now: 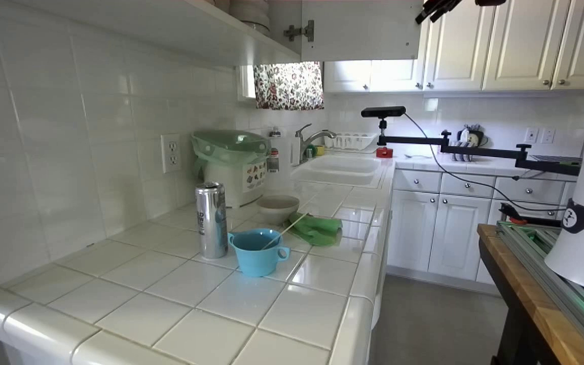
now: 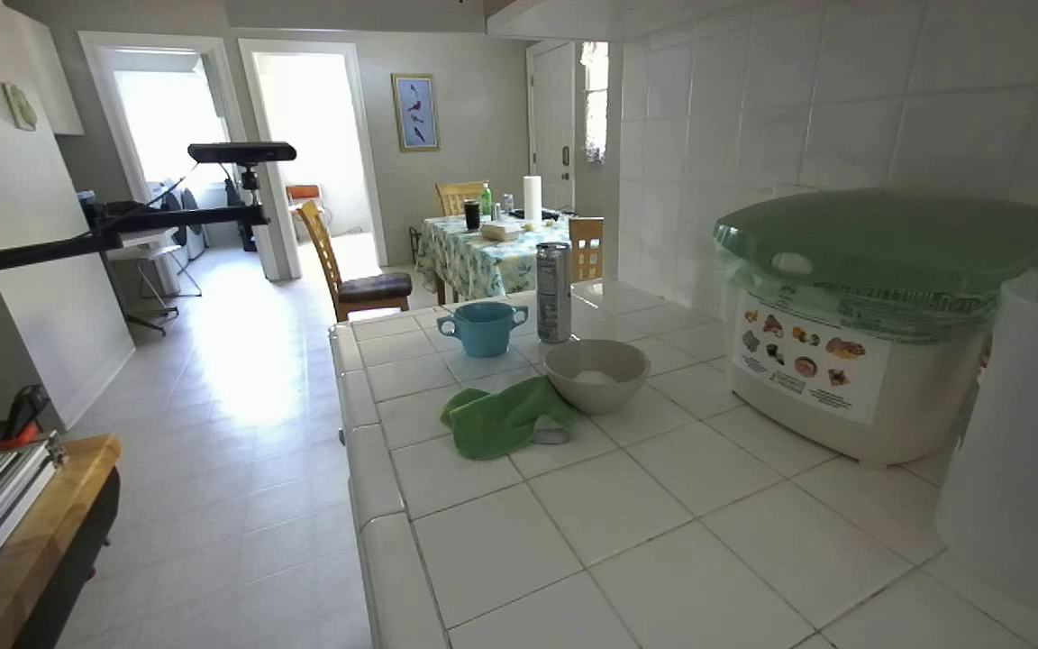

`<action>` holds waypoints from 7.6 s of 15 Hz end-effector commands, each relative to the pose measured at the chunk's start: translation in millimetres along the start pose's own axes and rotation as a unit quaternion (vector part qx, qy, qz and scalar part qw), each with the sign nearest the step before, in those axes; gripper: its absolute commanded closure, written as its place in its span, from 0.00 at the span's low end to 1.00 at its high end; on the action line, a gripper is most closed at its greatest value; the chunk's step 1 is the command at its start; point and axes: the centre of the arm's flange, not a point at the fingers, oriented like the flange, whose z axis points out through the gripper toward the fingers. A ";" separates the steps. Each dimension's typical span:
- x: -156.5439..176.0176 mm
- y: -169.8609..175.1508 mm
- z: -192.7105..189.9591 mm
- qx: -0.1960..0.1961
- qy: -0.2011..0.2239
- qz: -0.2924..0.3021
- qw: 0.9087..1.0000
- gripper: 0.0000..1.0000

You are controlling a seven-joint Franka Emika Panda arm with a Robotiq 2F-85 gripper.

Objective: Close the top cabinet door

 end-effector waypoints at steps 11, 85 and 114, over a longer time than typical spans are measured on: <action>33.2 -59.4 -9.9 0.059 0.059 -0.096 0.992 0.00; 106.0 -397.4 -136.5 0.155 0.100 -0.253 0.950 0.00; 75.2 -393.5 18.4 0.246 -0.221 -0.127 0.935 0.00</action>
